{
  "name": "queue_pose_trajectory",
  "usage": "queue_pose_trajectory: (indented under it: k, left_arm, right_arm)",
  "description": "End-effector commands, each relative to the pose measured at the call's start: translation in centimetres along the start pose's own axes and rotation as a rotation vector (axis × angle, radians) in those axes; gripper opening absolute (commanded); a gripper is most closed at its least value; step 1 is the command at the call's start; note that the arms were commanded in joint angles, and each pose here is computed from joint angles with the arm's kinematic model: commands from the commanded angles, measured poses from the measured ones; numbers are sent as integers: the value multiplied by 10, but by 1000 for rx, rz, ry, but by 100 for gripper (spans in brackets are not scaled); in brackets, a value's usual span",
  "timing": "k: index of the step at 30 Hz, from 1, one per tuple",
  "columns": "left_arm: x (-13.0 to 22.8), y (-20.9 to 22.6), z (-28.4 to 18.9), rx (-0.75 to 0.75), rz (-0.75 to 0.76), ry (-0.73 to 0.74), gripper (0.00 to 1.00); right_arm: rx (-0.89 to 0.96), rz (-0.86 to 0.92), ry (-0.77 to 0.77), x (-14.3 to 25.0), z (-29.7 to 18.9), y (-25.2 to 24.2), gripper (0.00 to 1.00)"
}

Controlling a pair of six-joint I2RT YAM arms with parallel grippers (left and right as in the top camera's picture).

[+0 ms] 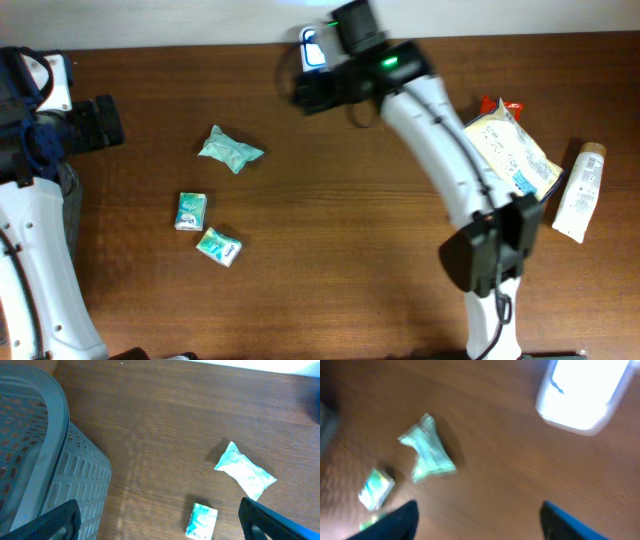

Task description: Scan the item barcode

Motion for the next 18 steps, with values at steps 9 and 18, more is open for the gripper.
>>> queue_pose_trajectory:
  k: [9,18]
  left_arm:
    - [-1,2,-3,-7,-12,-8,99]
    - [-1,2,-3,-7,-12,-8,99]
  right_arm:
    - [-155,580,118,47,172,40,92]
    - [-265,708,301,71,191,46,99]
Point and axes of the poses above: each gripper's point midway between its finger pads, its own z axis out along the fingers, its own y axis along the line the jaws close on, x = y × z, the point moved 8 cm from there along -z, back along the fingers, and after that the axes turned 8 degrees about z, right-handed, at the moved point
